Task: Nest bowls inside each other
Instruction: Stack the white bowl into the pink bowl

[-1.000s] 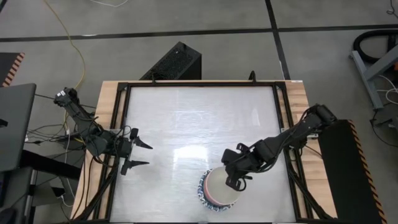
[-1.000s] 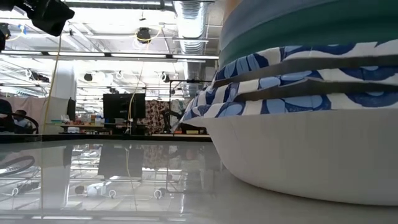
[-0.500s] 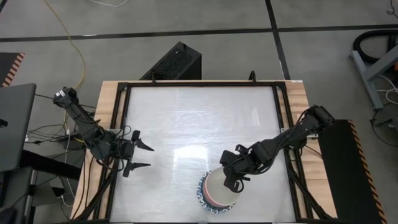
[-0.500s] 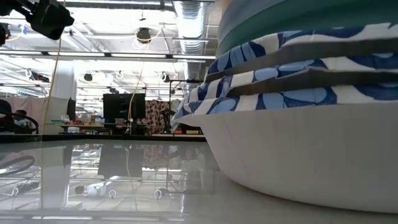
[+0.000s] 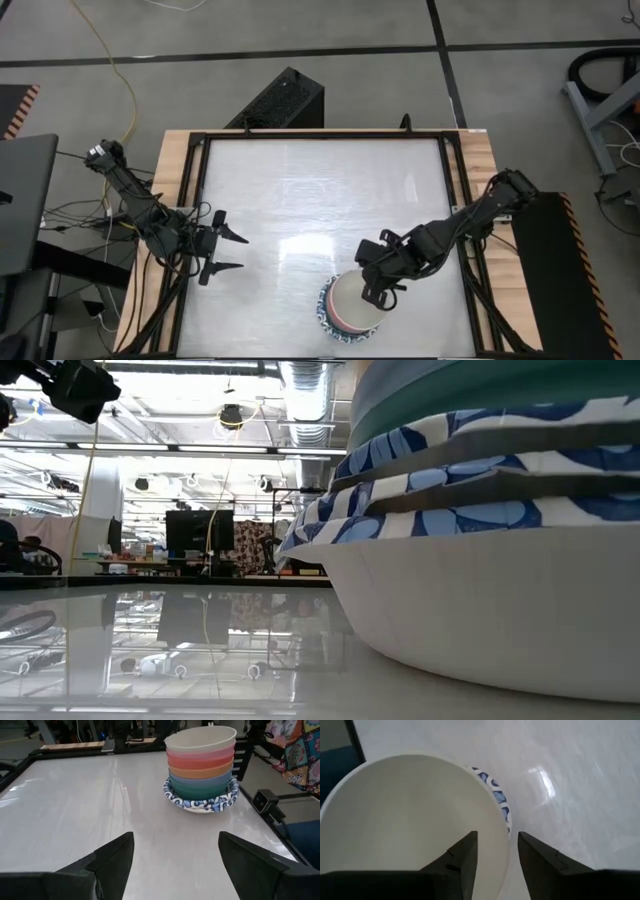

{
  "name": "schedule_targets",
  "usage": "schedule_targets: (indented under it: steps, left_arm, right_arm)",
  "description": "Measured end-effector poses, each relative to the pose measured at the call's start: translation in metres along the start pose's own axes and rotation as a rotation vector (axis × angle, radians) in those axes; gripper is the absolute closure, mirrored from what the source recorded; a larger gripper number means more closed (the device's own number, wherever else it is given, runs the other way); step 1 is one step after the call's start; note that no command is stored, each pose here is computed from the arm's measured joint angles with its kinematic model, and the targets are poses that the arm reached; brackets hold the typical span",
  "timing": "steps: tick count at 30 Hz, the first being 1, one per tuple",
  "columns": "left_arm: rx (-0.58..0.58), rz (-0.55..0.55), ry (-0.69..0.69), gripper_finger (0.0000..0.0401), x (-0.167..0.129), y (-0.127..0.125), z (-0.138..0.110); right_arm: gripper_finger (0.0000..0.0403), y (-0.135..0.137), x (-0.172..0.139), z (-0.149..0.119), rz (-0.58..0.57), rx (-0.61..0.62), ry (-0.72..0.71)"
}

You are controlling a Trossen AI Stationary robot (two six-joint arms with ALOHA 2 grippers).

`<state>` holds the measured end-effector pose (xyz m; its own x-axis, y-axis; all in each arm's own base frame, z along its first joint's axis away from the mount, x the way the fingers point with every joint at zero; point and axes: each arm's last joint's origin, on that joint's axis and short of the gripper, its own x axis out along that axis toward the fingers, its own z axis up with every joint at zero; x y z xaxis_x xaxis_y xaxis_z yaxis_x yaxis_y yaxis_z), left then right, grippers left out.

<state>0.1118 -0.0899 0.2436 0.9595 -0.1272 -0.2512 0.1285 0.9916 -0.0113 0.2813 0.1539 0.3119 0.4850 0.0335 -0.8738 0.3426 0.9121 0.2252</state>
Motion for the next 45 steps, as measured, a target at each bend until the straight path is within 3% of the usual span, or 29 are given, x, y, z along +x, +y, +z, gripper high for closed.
schedule_targets:
  steps: [4, 8, 14, 20, 24, 32, 45]
  left_arm:
    - [0.0, -0.001, 0.001, 0.0122, 0.0, 0.0, 0.0]
    - [0.0, -0.001, 0.001, 0.0122, 0.0, 0.0, 0.0]
    - [-0.016, -0.002, -0.006, 0.0122, 0.0, 0.0, 0.001]
    - [-0.04, -0.005, -0.024, 0.0122, 0.0, -0.001, 0.003]
    - [-0.042, 0.007, -0.033, 0.0122, 0.0, 0.0, 0.003]
    - [-0.045, 0.017, -0.039, 0.0122, 0.0, 0.0, 0.004]
    - [-0.023, 0.018, -0.009, 0.0122, 0.008, -0.006, 0.0]
  right_arm:
    - [0.0263, 0.008, -0.005, -0.01, -0.032, -0.029, -0.043]
    - [0.0311, 0.023, -0.011, -0.034, -0.086, -0.056, -0.117]
    - [0.0387, 0.044, -0.024, -0.078, -0.13, -0.063, -0.357]
    - [0.0388, 0.053, -0.009, -0.114, -0.134, -0.047, -0.509]
    - [0.0391, 0.058, 0.018, -0.128, -0.186, -0.068, -0.511]
    - [0.0393, 0.063, 0.043, -0.132, -0.243, -0.088, -0.512]
    - [0.0393, 0.094, 0.0, -0.104, -0.178, -0.21, -0.575]
